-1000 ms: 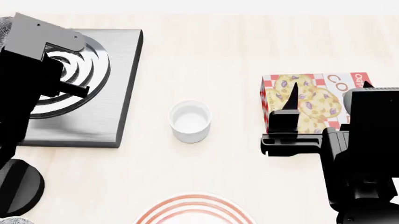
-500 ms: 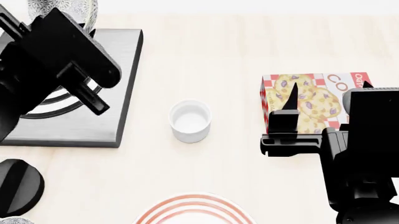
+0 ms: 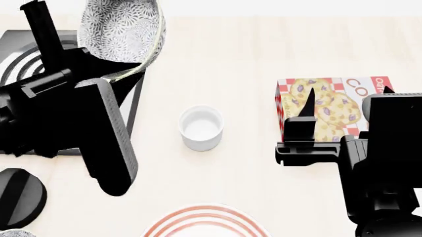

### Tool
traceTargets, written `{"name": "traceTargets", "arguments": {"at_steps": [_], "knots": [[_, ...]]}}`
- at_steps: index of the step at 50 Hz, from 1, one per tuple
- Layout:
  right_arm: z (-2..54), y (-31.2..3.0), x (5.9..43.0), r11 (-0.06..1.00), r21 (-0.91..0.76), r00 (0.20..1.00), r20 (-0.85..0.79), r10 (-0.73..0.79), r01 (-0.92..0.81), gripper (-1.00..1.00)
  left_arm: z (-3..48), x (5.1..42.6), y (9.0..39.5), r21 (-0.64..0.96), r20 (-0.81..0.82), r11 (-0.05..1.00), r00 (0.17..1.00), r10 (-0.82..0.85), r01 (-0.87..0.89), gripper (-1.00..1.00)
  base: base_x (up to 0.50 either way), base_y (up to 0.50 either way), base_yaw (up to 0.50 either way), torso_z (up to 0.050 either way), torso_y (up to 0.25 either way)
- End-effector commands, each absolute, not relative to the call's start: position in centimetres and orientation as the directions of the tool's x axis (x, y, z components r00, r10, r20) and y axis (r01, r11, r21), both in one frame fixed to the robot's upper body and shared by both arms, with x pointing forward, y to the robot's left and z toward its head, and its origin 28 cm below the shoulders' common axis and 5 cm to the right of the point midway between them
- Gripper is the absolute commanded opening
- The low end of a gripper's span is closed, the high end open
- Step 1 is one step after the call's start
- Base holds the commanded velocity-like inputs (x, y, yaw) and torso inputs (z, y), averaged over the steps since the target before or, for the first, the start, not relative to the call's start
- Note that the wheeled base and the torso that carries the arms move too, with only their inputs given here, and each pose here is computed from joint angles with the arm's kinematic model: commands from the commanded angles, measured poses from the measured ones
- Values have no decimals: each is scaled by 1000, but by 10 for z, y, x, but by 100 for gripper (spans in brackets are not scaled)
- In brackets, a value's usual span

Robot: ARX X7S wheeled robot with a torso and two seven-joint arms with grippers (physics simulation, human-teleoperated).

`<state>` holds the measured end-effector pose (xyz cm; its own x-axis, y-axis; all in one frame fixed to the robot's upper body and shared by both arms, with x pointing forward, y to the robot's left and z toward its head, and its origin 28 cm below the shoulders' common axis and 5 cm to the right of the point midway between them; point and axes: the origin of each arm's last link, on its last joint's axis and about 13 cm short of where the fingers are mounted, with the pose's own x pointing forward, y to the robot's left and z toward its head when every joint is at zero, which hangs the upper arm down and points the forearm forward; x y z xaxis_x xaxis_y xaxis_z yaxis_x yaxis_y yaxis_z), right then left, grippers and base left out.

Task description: Pick the akita bowl on the stove and place it on the plate.

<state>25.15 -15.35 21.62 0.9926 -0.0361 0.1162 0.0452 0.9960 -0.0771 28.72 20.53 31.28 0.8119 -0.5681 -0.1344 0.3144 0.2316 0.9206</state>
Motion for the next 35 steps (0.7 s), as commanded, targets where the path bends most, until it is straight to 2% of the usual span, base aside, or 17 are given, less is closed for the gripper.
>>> {"name": "traceTargets", "arguments": {"at_steps": [1, 7, 8, 14, 27, 35], "knots": [[217, -153, 251, 996, -79, 993, 116, -35, 44, 100, 318, 270, 200, 948, -193, 75, 746, -637, 309, -100, 0, 0, 0, 0, 0], [216, -154, 251, 996, -80, 993, 116, -35, 44, 100, 314, 264, 197, 943, -246, 9, 712, -658, 334, -100, 0, 0, 0, 0, 3], [217, -153, 251, 996, -80, 993, 117, -35, 44, 100, 310, 262, 197, 944, -274, -37, 715, -643, 327, -100, 0, 0, 0, 0, 0], [216, -153, 251, 996, -81, 993, 115, -33, 42, 100, 307, 255, 191, 933, -307, -68, 682, -664, 354, -100, 0, 0, 0, 0, 0], [216, -153, 251, 996, -81, 993, 115, -32, 42, 100, 308, 240, 175, 902, -409, -220, 572, -711, 371, -100, 0, 0, 0, 0, 0], [217, -153, 250, 996, -79, 993, 115, -32, 42, 100, 306, 236, 164, 875, -464, -274, 530, -710, 399, -100, 0, 0, 0, 0, 0]]}}
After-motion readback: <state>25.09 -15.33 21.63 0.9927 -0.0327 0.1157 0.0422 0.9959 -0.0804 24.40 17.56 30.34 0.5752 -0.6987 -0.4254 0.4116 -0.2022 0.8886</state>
